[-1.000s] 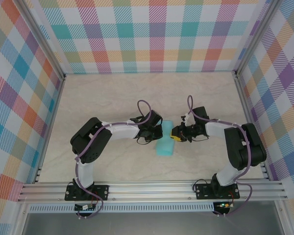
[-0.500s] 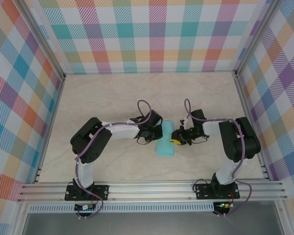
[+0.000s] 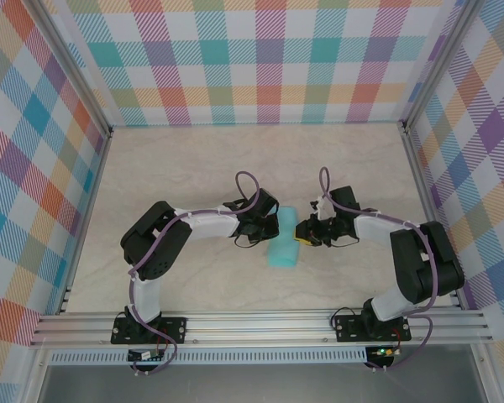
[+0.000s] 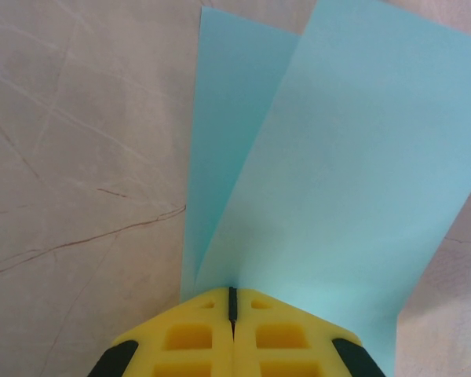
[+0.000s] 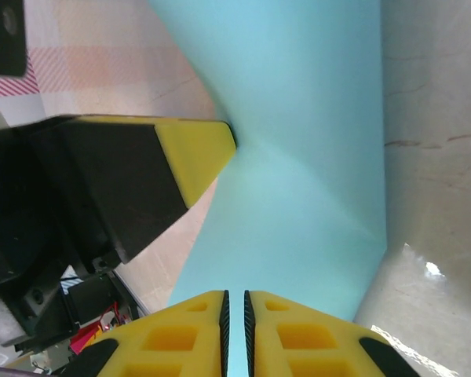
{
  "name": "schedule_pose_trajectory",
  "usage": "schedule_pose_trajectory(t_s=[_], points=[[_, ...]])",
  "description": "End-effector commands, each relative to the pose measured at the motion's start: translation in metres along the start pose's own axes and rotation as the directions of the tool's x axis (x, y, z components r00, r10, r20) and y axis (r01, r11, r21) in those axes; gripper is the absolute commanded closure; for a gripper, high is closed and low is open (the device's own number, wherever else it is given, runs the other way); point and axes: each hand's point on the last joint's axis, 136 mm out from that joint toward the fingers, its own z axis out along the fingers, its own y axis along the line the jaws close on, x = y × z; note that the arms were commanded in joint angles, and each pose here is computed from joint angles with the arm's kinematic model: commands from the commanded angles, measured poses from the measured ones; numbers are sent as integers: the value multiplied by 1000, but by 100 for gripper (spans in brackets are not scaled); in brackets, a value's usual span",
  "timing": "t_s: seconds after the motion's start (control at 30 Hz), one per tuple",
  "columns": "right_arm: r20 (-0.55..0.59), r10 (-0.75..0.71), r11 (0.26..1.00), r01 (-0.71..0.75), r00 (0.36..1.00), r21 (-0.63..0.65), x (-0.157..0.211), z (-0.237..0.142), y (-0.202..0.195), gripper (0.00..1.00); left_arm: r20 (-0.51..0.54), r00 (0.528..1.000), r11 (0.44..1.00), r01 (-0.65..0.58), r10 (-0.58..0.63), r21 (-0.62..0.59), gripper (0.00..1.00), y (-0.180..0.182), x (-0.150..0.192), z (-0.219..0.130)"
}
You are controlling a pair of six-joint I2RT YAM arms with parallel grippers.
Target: Fold a paper plane with a square sheet of paper (pick it up from the middle)
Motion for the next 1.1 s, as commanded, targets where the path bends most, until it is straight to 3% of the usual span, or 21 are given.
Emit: schedule_pose_trajectory(t_s=[0.0,0.47,0.77,1.07], points=[[-17,-45,999,45,999,2,8,8,-3,85,-59,998,994,-16,9,-111,100,27,19,8],[-23,63,987,-59,998,148,23,18,-50,87,-55,998,993,-23,16,-119,100,29,19,4],[-15,-62,998,62,998,10,28,5,-3,88,-56,998,993,-25,19,-114,100,27,19,4],[-48,20,997,-16,999,79,47,18,-35,89,-57,998,993,-25,19,-113,100,27,19,4]])
